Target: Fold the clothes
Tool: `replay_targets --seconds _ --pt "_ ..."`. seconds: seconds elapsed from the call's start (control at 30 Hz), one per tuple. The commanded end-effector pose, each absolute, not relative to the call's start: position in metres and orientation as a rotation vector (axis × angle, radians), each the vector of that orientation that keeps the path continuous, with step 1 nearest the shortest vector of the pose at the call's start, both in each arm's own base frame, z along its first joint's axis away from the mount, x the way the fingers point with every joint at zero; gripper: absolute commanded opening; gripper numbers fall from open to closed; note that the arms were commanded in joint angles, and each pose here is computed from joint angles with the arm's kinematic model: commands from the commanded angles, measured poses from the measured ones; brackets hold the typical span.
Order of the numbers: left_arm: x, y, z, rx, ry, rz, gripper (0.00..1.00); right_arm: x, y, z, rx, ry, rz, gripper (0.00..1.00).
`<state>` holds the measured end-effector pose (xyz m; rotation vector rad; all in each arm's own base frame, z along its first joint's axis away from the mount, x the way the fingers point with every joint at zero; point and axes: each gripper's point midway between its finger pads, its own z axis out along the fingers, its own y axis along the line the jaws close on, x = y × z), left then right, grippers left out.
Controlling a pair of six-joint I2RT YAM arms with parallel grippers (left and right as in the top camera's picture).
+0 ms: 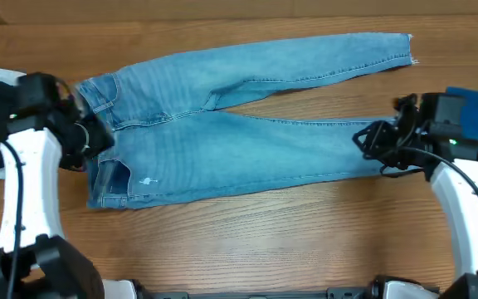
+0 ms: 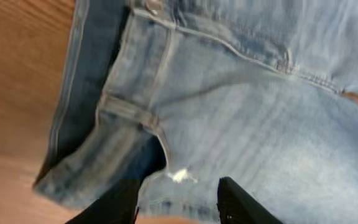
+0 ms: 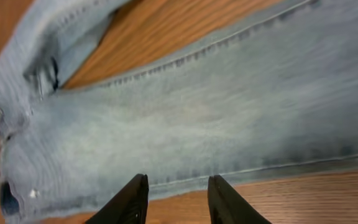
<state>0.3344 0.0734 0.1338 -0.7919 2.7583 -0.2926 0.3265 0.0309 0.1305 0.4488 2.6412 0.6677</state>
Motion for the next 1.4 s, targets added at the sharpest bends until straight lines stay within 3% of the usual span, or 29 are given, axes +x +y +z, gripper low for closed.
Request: replay_targets --seconds 0.0,0.17,0.43,0.8,1.07,1.2,1.37 --pt "0.339 0.08 0.122 -0.684 2.781 -0.377 0.49 0.323 0.039 0.094 0.449 2.775 0.591 0.4" --pt "0.353 0.072 0.1 -0.553 2.8 -0.505 0.48 0.336 0.038 0.057 0.488 2.83 0.533 0.34" --pt "0.371 0.107 0.069 -0.591 2.786 -0.371 0.49 0.332 0.026 0.013 0.56 2.935 0.427 0.41" --pt "0.377 0.132 0.036 -0.655 2.784 -0.327 0.55 0.329 0.012 -0.002 0.645 2.958 0.297 0.41" --pt "0.392 0.109 0.006 -0.628 2.775 -0.546 0.47 0.326 0.012 -0.002 0.687 2.963 0.297 0.4" --pt "0.396 0.103 0.01 -0.616 2.746 -0.614 0.31 0.326 0.012 -0.002 0.687 2.962 0.297 0.4" --pt "0.398 0.097 0.013 -0.604 2.726 -0.669 0.36 0.325 0.012 -0.002 0.688 2.964 0.296 0.4"
